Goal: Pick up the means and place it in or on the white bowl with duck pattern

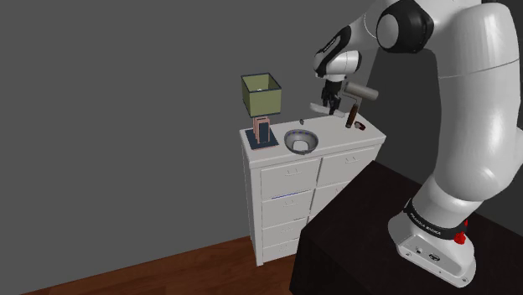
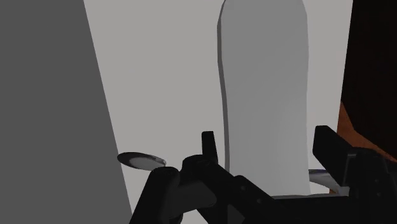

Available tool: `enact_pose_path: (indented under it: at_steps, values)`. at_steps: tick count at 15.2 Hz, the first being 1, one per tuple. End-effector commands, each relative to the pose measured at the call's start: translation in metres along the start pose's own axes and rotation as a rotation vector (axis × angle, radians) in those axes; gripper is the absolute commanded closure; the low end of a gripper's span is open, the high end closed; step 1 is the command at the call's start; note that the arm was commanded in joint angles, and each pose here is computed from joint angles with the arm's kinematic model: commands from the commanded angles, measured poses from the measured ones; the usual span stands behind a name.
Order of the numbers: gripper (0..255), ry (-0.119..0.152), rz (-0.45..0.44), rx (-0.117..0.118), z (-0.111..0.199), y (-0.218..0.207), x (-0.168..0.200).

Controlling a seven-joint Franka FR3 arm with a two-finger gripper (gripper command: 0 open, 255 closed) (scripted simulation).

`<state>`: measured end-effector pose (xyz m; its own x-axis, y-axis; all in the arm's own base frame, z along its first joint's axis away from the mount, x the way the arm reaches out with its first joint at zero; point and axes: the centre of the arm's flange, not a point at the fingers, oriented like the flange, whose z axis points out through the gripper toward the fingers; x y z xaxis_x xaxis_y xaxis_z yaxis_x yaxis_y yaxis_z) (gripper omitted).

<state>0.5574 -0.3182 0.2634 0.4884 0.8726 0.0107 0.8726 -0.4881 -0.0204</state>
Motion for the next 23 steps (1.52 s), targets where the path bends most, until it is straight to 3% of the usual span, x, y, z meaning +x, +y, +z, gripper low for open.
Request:
enact_pose_path:
  at_steps: [1, 14, 23]
  values:
    - [255, 0.0, 0.0, -0.001, 0.002, -0.011, 0.023]
    - [255, 0.0, 0.0, -0.001, 0.001, -0.096, 0.172]
    - [255, 0.0, 0.0, -0.001, 0.043, -0.099, 0.177]
